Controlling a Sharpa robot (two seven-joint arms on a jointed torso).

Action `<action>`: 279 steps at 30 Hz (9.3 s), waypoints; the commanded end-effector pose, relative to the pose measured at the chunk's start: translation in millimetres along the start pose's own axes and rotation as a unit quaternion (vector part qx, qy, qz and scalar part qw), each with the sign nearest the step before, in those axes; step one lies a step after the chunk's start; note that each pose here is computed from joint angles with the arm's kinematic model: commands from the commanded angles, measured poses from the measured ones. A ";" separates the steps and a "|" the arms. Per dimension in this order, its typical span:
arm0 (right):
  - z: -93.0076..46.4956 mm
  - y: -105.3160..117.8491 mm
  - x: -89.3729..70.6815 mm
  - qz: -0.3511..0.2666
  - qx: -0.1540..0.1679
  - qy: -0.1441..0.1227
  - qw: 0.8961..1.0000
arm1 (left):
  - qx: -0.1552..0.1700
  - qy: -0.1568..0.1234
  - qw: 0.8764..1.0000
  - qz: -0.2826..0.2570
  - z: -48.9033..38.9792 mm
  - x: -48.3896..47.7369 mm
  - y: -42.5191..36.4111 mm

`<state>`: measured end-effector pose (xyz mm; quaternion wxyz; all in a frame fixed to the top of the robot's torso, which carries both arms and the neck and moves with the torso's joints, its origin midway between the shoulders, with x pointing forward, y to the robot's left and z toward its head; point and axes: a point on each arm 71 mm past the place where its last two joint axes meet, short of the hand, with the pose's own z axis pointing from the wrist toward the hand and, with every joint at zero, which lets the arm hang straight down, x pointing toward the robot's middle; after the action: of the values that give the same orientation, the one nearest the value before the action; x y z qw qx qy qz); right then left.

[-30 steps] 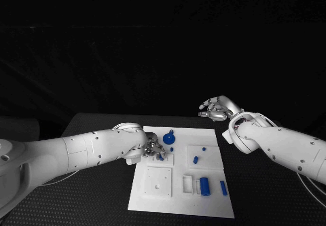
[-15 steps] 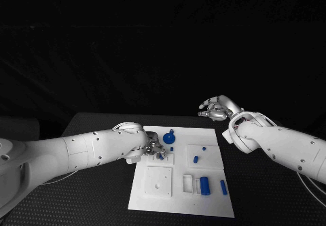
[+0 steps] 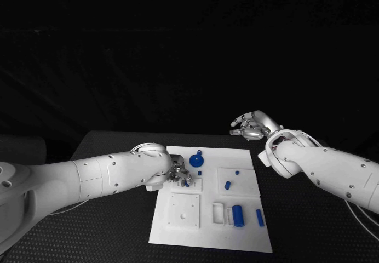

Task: Assemble the parts on the task board

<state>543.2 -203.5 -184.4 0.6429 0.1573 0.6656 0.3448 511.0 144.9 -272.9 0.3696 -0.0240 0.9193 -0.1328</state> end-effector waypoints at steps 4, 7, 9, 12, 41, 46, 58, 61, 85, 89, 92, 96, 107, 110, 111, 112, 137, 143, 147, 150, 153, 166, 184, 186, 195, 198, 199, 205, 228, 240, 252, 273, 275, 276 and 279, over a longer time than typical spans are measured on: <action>-0.2 1.9 1.6 0.001 -0.006 0.008 1.000 | 0.007 -0.001 1.000 0.009 0.5 1.3 -1.8; -0.2 1.8 1.5 0.001 -0.006 0.008 1.000 | 0.009 -0.007 1.000 0.014 0.4 0.6 -2.0; -0.2 1.8 1.5 0.001 -0.006 0.008 1.000 | 0.010 -0.009 1.000 0.013 0.3 0.4 -2.1; -0.1 1.9 1.6 0.001 -0.006 0.008 1.000 | 0.011 -0.012 1.000 0.012 -0.3 0.4 -1.9; -0.3 1.6 1.6 0.001 -0.005 0.008 1.000 | 0.026 -0.037 0.999 0.018 -3.1 0.3 -3.8; -0.2 2.1 2.0 0.001 -0.006 0.009 1.000 | 0.025 -0.035 0.999 0.020 -2.2 0.9 -2.9; -0.3 1.5 1.6 0.001 -0.005 0.009 1.000 | 0.023 -0.035 0.999 0.022 -0.7 0.6 0.9; -0.2 1.7 1.8 0.001 -0.005 0.009 1.000 | 0.022 -0.035 0.999 0.021 0.0 0.8 1.7; -0.1 1.8 2.2 0.001 -0.005 0.009 1.000 | 0.030 -0.028 0.999 0.022 0.6 5.7 -1.3; 0.0 2.0 2.4 0.001 -0.006 0.010 1.000 | 0.029 -0.031 0.999 0.021 0.9 4.9 -0.8; -0.1 2.3 2.5 0.001 -0.006 0.010 1.000 | 0.028 -0.032 0.999 0.023 1.1 4.6 -0.5; -0.2 2.3 2.5 0.001 -0.006 0.010 1.000 | 0.027 -0.030 0.999 0.026 1.2 4.6 0.1; -0.1 2.1 2.5 0.001 -0.006 0.010 1.000 | 0.018 -0.024 0.999 0.033 1.2 4.9 4.0; -0.1 2.4 2.7 0.001 -0.006 0.011 1.000 | 0.017 -0.023 0.999 0.035 1.2 4.9 4.3; -0.1 2.5 2.8 0.001 -0.006 0.011 1.000 | 0.017 -0.024 0.999 0.034 1.2 4.8 4.4; -0.1 2.5 2.8 0.001 -0.006 0.011 1.000 | 0.017 -0.022 0.999 0.033 1.2 5.0 4.6; -0.3 2.1 2.5 0.001 -0.006 0.011 1.000 | 0.020 -0.014 0.999 0.039 4.5 8.2 -5.6; -0.6 1.7 2.0 0.001 -0.005 0.010 1.000 | 0.014 0.002 0.999 0.043 6.3 13.0 -5.6; -0.6 1.8 2.1 0.001 -0.006 0.011 1.000 | 0.010 0.015 0.999 0.046 6.7 14.8 -5.4; -0.6 2.0 2.2 0.001 -0.006 0.011 1.000 | 0.010 0.016 0.999 0.044 7.3 14.7 -5.9; -0.6 1.9 2.1 0.001 -0.006 0.010 1.000 | 0.006 0.014 0.999 0.039 8.4 15.4 -5.0; -0.6 1.9 2.1 0.001 -0.006 0.011 1.000 | 0.015 0.002 1.000 0.016 7.2 14.2 -3.4; -1.1 1.6 2.0 0.002 -0.005 0.013 1.000 | 0.009 -0.004 1.000 -0.001 6.0 11.7 3.3; -1.0 1.7 2.0 0.002 -0.005 0.013 1.000 | 0.009 -0.005 1.000 -0.002 6.0 11.5 3.5; -1.2 1.5 1.8 0.002 -0.005 0.012 1.000 | 0.005 -0.009 1.000 -0.004 6.1 10.3 6.0; -1.3 1.6 1.8 0.002 -0.005 0.012 1.000 | 0.004 -0.010 1.000 -0.005 6.0 10.2 5.9; -1.3 1.6 1.8 0.002 -0.005 0.012 1.000 | 0.004 -0.010 1.000 -0.005 6.0 10.2 6.0; -1.3 1.4 1.7 0.002 -0.005 0.012 1.000 | 0.004 -0.011 1.000 -0.006 5.5 10.0 7.5; -1.6 0.3 0.8 0.002 -0.003 0.011 1.000 | 0.016 -0.009 0.999 -0.031 -0.3 9.0 10.7; -3.0 -3.1 -2.3 0.000 -0.001 0.009 1.000 | 0.045 -0.044 0.994 -0.086 -18.5 -14.7 11.9; -3.6 -4.8 -3.8 0.000 0.001 0.007 1.000 | 0.048 -0.042 0.996 -0.070 -30.3 -19.9 10.7; -4.5 -6.3 -3.9 -0.001 0.003 0.007 1.000 | 0.030 -0.060 0.998 0.023 -24.6 1.1 6.5; -4.5 -5.9 -3.6 0.000 0.002 0.007 1.000 | 0.030 -0.051 0.998 0.018 -22.7 4.7 5.8; -4.5 -5.9 -3.6 0.000 0.002 0.007 1.000 | 0.031 -0.048 0.998 0.019 -21.9 5.8 5.1; -4.4 -5.5 -3.0 0.000 0.002 0.008 1.000 | 0.029 -0.039 0.999 0.018 -19.4 9.3 5.7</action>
<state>541.2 -212.4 -186.0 0.6402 0.1592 0.6700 0.3404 491.8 154.0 -265.6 0.4162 -0.0071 0.8961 -0.1538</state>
